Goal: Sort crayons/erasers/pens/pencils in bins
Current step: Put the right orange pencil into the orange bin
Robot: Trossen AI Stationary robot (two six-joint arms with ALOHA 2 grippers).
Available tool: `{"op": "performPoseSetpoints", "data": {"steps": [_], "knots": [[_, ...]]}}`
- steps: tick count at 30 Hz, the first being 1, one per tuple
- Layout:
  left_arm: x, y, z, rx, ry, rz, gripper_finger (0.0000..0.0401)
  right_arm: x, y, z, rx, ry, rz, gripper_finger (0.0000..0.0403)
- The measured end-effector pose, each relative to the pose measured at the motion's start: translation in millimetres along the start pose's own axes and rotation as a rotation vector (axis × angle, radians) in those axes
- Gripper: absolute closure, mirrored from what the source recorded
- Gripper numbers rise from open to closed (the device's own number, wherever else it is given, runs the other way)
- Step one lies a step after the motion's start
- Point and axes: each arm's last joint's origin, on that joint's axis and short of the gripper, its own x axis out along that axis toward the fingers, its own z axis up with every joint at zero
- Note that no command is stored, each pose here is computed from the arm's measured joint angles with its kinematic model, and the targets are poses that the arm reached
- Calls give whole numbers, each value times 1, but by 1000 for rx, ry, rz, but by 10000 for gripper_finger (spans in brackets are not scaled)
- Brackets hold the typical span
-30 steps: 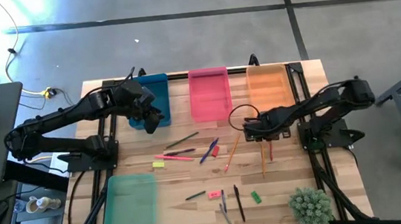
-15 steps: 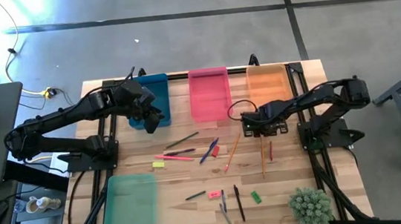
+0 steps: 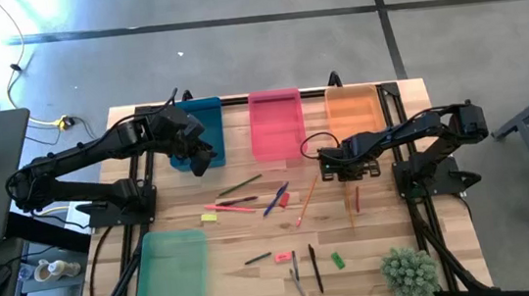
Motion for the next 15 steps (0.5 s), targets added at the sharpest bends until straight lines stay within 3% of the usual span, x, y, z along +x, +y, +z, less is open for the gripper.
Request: {"op": "performPoseSetpoints", "data": {"steps": [7, 15], "knots": [[0, 1, -3, -1, 26, 7, 265, -6, 0, -1, -5, -6, 21, 390], [0, 1, -5, 11, 50, 13, 265, -48, 17, -14, -79, -55, 148, 398]]}}
